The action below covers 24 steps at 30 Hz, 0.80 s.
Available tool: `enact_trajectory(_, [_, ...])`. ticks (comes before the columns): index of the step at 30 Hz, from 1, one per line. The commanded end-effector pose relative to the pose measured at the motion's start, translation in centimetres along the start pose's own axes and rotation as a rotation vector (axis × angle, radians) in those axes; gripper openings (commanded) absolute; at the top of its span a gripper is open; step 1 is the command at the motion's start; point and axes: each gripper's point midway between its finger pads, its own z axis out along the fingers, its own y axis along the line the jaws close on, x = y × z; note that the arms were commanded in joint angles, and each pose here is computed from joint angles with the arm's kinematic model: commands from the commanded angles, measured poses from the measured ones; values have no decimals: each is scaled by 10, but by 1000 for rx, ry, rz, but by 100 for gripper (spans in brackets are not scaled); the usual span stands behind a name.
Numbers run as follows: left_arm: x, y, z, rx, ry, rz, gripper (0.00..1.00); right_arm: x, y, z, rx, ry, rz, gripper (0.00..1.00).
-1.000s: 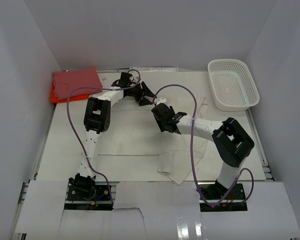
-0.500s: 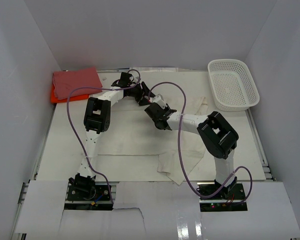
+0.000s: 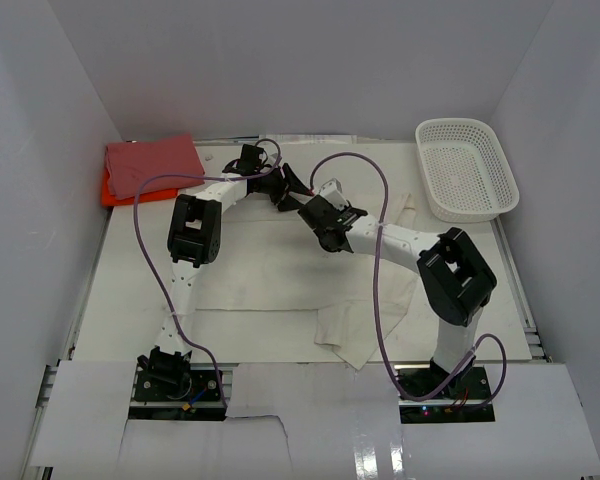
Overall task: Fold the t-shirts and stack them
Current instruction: Fold the flattened tshirt in 1/3 of the way
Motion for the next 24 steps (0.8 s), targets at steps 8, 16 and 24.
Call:
enact_trajectory(8, [-9,30,0,-87,-38,-36,64,73,-27,32,92,325,-71,21])
enact_trajectory(16, [-9,31,0,-88,-37,-38,64,44,-36,13,49,207,51,78])
enact_trajectory(24, [-9,34,1,-91,-35,-43,64,10,-6,-16,-190,89,97,62])
